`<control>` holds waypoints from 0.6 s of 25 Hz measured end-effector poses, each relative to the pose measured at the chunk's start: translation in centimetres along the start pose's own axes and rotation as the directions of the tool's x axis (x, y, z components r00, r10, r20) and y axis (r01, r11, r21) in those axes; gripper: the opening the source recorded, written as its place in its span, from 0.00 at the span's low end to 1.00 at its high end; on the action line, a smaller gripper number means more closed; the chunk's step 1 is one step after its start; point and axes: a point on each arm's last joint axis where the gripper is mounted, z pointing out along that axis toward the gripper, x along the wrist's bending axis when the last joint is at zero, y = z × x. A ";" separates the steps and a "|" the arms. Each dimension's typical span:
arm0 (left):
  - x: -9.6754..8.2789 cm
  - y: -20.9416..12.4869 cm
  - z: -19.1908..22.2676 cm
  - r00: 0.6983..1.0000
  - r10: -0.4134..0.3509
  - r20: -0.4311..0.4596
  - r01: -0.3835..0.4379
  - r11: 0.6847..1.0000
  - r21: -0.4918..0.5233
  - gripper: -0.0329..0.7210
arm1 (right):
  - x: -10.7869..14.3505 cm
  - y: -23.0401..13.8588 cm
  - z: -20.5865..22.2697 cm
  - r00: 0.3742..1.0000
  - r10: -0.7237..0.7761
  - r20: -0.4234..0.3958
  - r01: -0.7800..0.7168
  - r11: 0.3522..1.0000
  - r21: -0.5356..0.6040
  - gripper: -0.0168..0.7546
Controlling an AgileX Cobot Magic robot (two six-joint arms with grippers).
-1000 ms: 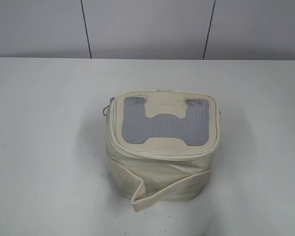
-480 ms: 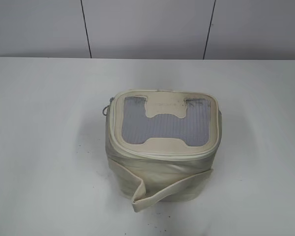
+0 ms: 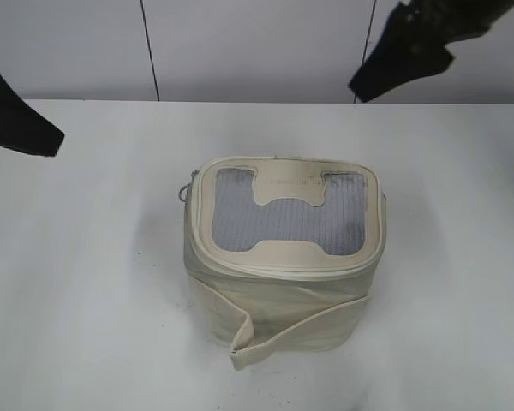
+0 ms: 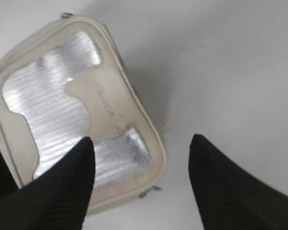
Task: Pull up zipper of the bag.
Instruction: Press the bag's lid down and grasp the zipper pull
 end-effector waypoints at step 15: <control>2.6 3.1 8.2 0.989 0.099 0.114 -0.114 0.985 0.132 0.42 | -0.7 6.8 12.1 0.962 -0.102 -0.254 0.109 0.994 0.017 0.58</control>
